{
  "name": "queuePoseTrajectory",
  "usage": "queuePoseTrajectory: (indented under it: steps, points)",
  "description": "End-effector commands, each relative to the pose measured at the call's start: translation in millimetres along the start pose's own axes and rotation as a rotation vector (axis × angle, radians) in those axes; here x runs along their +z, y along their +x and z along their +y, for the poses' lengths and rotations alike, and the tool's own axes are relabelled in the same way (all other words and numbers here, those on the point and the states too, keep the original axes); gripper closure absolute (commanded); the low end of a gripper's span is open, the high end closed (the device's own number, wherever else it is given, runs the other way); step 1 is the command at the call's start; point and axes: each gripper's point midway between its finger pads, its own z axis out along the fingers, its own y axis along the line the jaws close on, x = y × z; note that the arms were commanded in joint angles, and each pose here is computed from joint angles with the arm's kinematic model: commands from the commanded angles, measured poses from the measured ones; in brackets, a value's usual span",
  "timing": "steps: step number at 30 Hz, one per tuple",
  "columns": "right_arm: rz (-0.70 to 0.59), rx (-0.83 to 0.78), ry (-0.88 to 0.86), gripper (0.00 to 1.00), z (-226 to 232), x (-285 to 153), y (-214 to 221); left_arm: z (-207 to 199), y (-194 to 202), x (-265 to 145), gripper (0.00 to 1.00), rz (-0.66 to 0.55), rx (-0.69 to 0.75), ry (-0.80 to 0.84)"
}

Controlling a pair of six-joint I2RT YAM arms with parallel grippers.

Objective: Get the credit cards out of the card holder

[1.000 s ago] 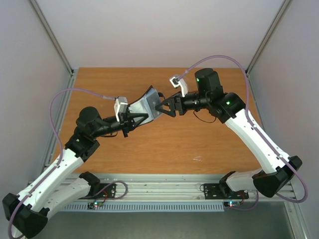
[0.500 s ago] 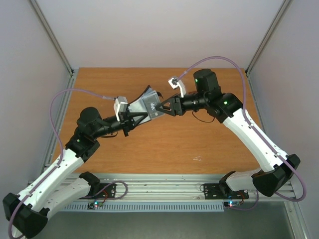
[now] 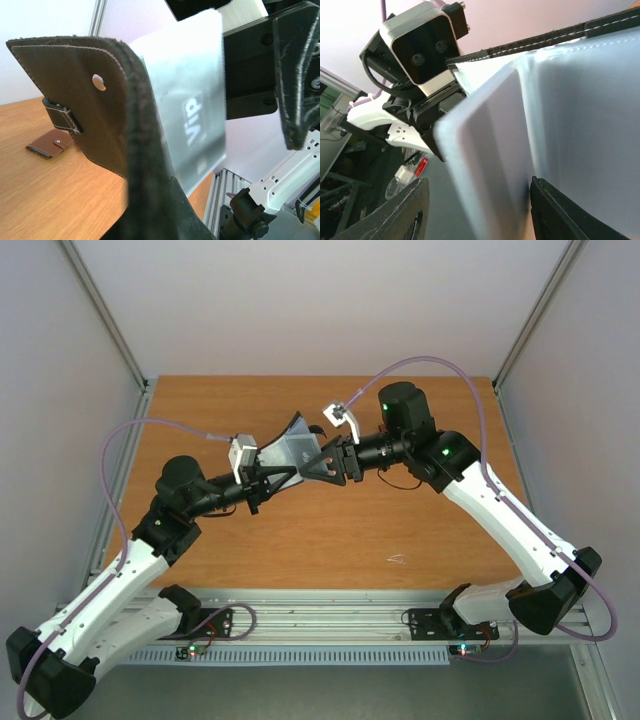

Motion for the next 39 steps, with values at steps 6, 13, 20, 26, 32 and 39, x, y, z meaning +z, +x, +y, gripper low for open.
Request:
queuePoseTrajectory:
  steps: [6, 13, 20, 26, 32, 39]
  points:
    - [-0.033, -0.123, -0.068, 0.46, 30.0, -9.9, -7.4, -6.9, -12.2, -1.5, 1.0, -0.052, 0.066, 0.02]
    - [-0.04, -0.126, -0.084, 0.55, 32.3, -11.6, -9.6, -9.8, -13.0, -3.8, 1.0, -0.058, 0.074, 0.026]
    - [-0.047, -0.097, -0.07, 0.65, 22.9, -5.3, -13.7, -12.3, -12.3, -4.9, 1.0, -0.057, 0.081, 0.037]
    - [-0.041, -0.087, -0.098, 0.72, 23.8, -3.1, -12.7, -13.2, -12.9, -5.6, 1.0, -0.059, 0.085, 0.038]
    - [-0.051, -0.043, 0.07, 0.76, -6.4, -2.1, -13.5, -14.0, -14.7, -5.9, 1.0, -0.06, 0.086, 0.038]
    - [0.017, -0.214, 0.231, 0.57, -0.1, 13.8, -0.7, 7.9, -15.1, -5.5, 1.0, -0.059, 0.041, -0.085]
